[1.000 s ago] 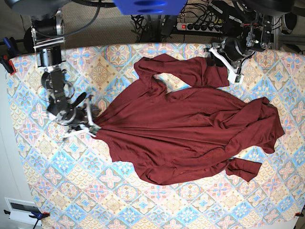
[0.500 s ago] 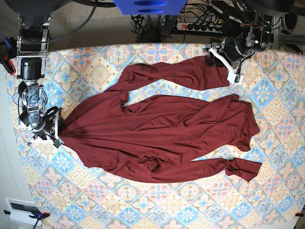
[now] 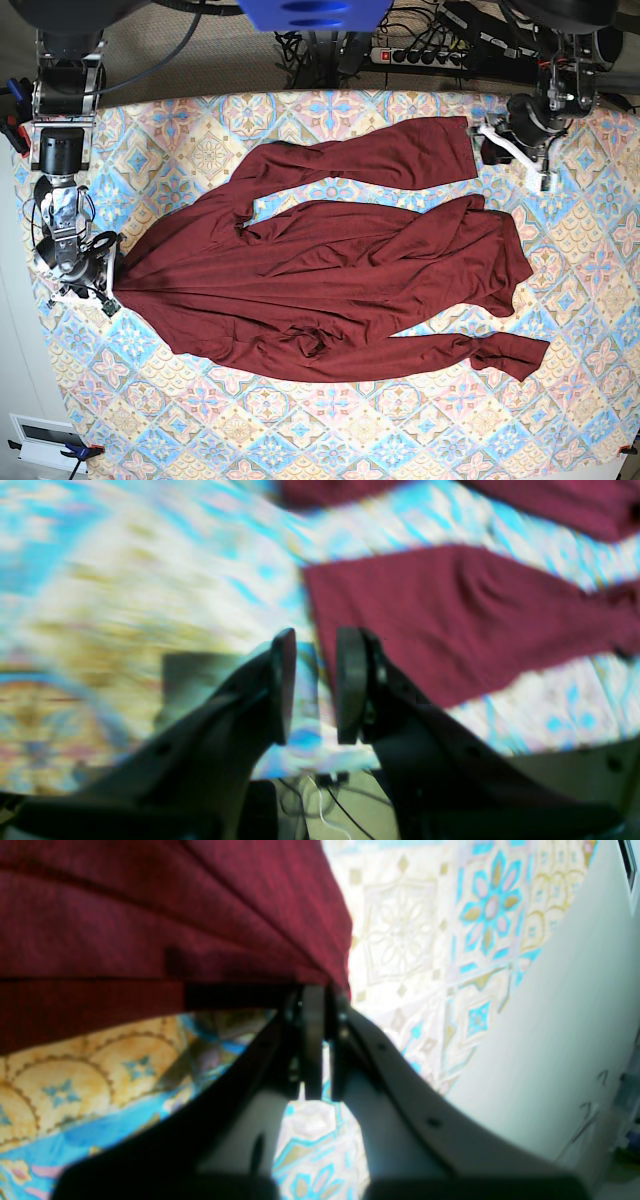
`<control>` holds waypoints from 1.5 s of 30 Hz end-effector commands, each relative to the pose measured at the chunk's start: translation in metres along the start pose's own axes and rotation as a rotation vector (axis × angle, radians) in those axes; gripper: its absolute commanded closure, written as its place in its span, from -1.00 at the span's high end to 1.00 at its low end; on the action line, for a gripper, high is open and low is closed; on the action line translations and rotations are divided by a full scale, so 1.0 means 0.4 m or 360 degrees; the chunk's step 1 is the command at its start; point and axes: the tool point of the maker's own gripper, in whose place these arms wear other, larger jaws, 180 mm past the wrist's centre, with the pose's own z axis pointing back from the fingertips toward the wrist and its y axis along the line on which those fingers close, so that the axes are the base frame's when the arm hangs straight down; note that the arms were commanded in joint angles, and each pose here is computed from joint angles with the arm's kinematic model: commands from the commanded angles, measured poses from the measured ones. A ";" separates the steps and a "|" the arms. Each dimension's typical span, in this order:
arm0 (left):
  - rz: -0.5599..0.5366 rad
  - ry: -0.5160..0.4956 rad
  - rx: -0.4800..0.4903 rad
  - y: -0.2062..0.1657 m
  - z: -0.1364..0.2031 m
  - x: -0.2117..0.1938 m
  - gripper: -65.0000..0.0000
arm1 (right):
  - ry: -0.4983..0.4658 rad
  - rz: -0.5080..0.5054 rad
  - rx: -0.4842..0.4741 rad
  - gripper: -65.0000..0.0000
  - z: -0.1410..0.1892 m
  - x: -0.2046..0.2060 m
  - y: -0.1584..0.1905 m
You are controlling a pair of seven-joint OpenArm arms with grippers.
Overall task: Layout the t-shirt on the table in an organized manner, then fold the t-shirt properly
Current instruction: 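Drag the sleeve with the left gripper away from the right gripper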
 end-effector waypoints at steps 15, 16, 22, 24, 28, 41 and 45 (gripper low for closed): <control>0.0065 0.0005 0.0053 0.039 -0.045 0.003 -0.27 | -0.0046 0.0000 -0.0101 -1.00 0.024 0.027 -0.066; 0.0068 0.0019 0.0063 0.045 -0.052 -0.002 -0.25 | -0.0046 0.0000 -0.0101 -1.00 0.024 0.027 -0.066; 0.0031 0.0133 -0.0032 -0.016 -0.121 -0.043 -0.23 | -0.0045 0.0002 -0.0097 -1.00 0.023 0.027 -0.062; 0.0020 0.0192 -0.0065 -0.036 -0.148 -0.064 -0.23 | -0.0045 0.0002 -0.0097 -1.00 0.023 0.027 -0.062; -0.0042 0.0282 -0.0157 -0.092 -0.177 -0.100 -0.34 | -0.0045 0.0002 -0.0097 -1.00 0.023 0.027 -0.062; -0.0148 -0.0287 0.0038 0.031 0.015 0.180 -1.00 | -0.0040 -0.0004 -0.0094 -1.00 0.021 0.024 -0.062; -0.0134 -0.0451 0.0116 0.066 0.084 0.251 -1.00 | -0.0040 -0.0006 -0.0097 -1.00 0.021 0.024 -0.063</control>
